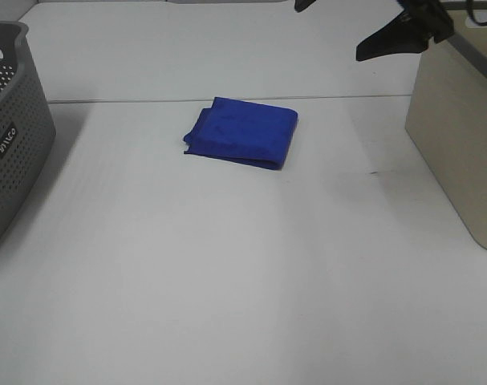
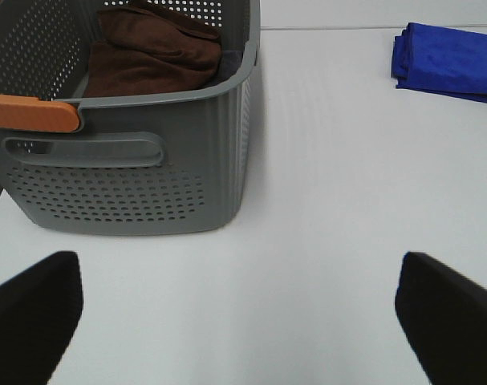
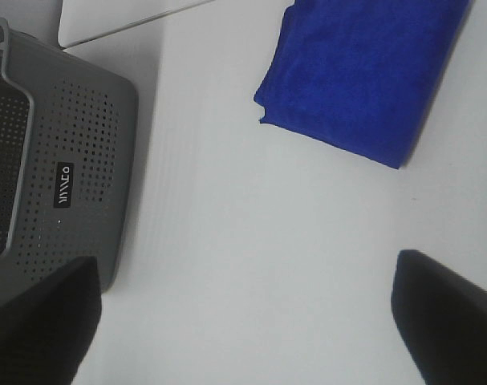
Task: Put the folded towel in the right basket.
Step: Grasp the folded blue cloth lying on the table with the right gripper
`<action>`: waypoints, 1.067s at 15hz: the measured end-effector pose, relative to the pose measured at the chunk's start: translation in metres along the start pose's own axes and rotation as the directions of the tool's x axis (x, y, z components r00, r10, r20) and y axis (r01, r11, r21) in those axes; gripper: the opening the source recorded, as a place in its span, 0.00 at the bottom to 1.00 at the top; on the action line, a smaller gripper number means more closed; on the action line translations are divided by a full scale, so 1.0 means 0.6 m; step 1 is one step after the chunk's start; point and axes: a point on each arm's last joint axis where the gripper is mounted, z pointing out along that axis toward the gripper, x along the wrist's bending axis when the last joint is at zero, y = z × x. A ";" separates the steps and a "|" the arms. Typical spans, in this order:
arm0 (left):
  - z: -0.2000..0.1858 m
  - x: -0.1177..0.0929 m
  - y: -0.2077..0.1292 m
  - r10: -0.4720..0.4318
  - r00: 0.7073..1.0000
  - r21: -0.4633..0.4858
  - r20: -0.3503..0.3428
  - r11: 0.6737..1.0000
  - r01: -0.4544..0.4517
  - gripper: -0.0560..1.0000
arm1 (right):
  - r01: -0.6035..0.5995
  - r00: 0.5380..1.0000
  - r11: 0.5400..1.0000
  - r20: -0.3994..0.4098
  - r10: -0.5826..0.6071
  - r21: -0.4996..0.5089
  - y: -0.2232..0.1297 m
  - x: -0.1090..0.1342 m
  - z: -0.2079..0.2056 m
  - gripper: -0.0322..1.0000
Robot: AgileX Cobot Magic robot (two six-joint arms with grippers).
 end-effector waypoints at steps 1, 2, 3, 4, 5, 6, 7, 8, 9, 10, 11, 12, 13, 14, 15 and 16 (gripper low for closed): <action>0.000 0.000 0.000 0.000 1.000 0.000 0.000 1.000 0.000 0.99 | -0.020 1.000 1.000 -0.005 0.020 0.015 0.010 -0.010 0.027 0.93; 0.000 0.000 0.000 0.000 1.000 0.000 0.000 1.000 0.000 0.99 | -0.036 0.999 0.999 -0.008 0.036 0.022 0.021 -0.020 0.052 0.93; 0.000 0.000 0.000 0.000 1.000 0.000 0.000 1.000 0.000 0.99 | -0.055 0.998 0.998 -0.010 0.055 0.018 0.034 -0.032 0.081 0.93; 0.000 0.000 0.000 0.000 1.000 0.000 0.000 1.000 0.000 0.99 | -0.063 0.998 0.998 -0.012 0.063 0.013 0.041 -0.037 0.094 0.93; 0.000 0.000 0.000 0.000 1.000 0.000 0.000 1.000 0.000 0.99 | -0.077 0.997 0.997 -0.024 0.077 0.007 0.054 -0.044 0.116 0.93; 0.000 0.000 0.000 0.000 1.000 0.000 0.000 1.000 0.000 0.99 | -0.089 0.996 0.996 -0.028 0.089 0.004 0.064 -0.054 0.139 0.93; 0.000 0.000 0.000 0.000 1.000 0.000 0.000 1.000 0.000 0.99 | -0.105 0.994 0.994 -0.028 0.105 0.007 0.073 -0.066 0.164 0.92; 0.000 0.000 0.000 0.000 1.000 0.000 0.000 1.000 0.000 0.99 | -0.131 0.991 0.991 -0.022 0.132 0.017 0.076 -0.080 0.189 0.92; 0.000 0.000 0.000 0.000 1.000 0.000 0.000 1.000 0.000 0.99 | -0.146 0.989 0.989 -0.013 0.146 0.028 0.076 -0.093 0.209 0.91; 0.000 0.000 0.000 0.000 1.000 0.000 0.000 1.000 0.000 0.99 | -0.153 0.988 0.987 0.010 0.153 0.044 0.072 -0.109 0.228 0.90; 0.000 0.000 0.000 0.000 1.000 0.000 0.000 1.000 0.000 0.99 | -0.171 0.985 0.983 0.033 0.169 0.065 0.064 -0.127 0.248 0.90; 0.000 0.000 0.000 0.000 1.000 0.000 0.000 1.000 0.000 0.99 | -0.178 0.983 0.980 0.060 0.173 0.086 0.056 -0.143 0.265 0.90; 0.000 0.000 0.000 0.000 1.000 0.000 0.000 1.000 0.000 0.99 | -0.193 0.979 0.977 0.080 0.186 0.095 0.050 -0.157 0.280 0.89; 0.000 0.000 0.000 0.000 1.000 0.000 0.000 1.000 0.000 0.99 | -0.206 0.975 0.975 0.102 0.198 0.081 0.047 -0.175 0.298 0.87; 0.000 0.000 0.000 0.000 1.000 0.000 0.000 1.000 0.000 0.99 | -0.213 0.973 0.975 0.107 0.205 0.070 0.048 -0.183 0.308 0.85; 0.000 0.000 0.000 0.000 1.000 0.000 0.000 1.000 0.000 0.99 | -0.220 0.971 0.973 0.112 0.211 0.070 0.047 -0.191 0.320 0.84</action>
